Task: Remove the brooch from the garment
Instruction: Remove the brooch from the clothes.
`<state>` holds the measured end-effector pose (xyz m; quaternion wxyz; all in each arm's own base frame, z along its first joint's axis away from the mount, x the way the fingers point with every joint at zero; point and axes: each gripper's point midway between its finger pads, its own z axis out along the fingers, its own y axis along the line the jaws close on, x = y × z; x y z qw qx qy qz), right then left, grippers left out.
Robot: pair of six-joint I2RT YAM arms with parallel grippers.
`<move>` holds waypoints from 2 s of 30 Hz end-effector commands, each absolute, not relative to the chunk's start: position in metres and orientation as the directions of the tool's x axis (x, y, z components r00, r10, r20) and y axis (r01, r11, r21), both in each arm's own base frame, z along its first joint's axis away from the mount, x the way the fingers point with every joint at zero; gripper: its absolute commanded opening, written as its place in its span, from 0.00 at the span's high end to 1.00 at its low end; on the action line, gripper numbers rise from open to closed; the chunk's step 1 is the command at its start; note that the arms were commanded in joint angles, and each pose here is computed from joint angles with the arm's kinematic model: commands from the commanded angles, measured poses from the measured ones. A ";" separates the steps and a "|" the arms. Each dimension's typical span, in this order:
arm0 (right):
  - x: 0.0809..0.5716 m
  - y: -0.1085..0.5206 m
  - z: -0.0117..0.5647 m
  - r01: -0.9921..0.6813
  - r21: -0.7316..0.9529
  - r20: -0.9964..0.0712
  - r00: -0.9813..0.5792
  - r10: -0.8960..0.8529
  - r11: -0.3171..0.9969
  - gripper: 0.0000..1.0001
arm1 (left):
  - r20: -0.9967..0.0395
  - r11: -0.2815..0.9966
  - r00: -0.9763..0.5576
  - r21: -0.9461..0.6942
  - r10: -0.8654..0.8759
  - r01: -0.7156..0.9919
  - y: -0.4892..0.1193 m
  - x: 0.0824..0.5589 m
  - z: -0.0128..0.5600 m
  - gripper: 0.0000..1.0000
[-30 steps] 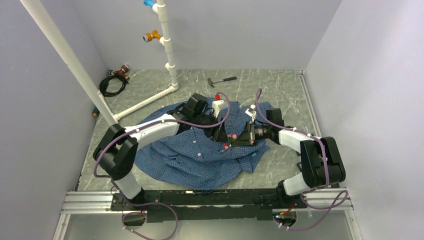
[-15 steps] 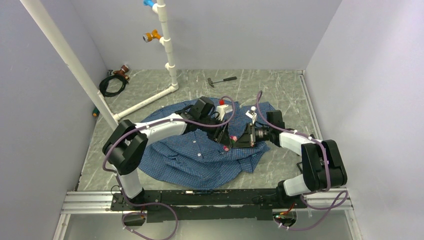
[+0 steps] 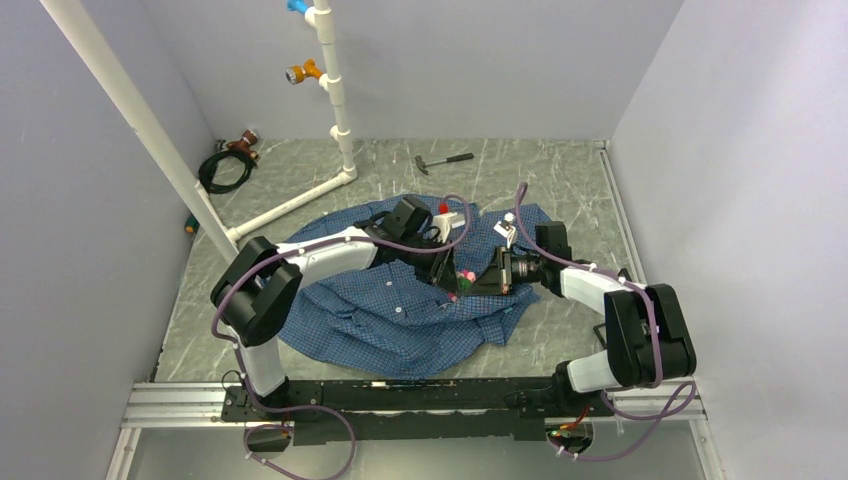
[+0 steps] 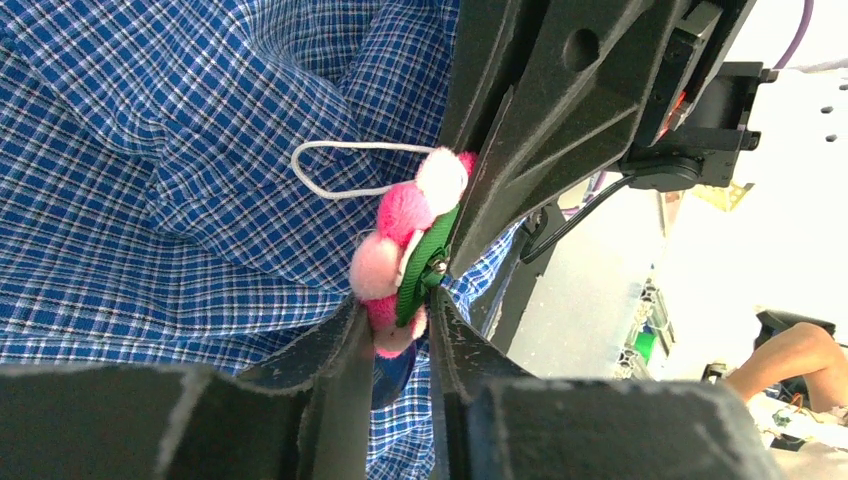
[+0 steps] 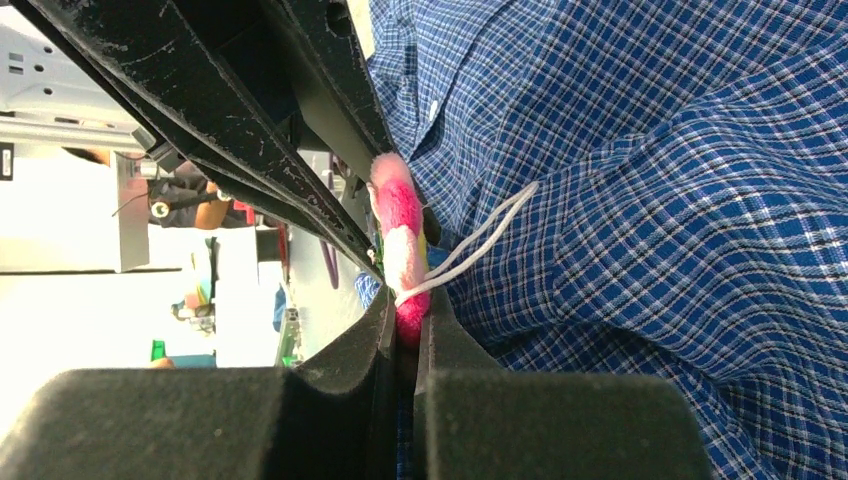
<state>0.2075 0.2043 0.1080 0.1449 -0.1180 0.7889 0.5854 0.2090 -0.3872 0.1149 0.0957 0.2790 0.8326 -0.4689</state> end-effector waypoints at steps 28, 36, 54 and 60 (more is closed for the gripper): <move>0.246 0.197 0.110 -0.544 0.731 -0.588 -0.808 -0.024 0.413 1.00 | -0.632 0.232 -0.705 -0.669 0.323 0.706 -0.358 0.221 0.137 0.30; 0.250 0.198 0.111 -0.553 0.728 -0.597 -0.802 -0.021 0.406 1.00 | -0.634 0.234 -0.645 -0.611 0.427 0.756 -0.370 0.198 0.118 0.32; 0.253 0.193 0.094 -0.594 0.679 -0.612 -0.783 -0.113 0.432 1.00 | -0.692 0.202 -0.624 -0.595 0.364 0.778 -0.372 0.222 0.155 1.00; 0.256 0.193 0.089 -0.574 0.691 -0.589 -0.800 -0.119 0.439 1.00 | -0.738 0.183 -0.596 -0.569 0.318 0.802 -0.372 0.239 0.183 1.00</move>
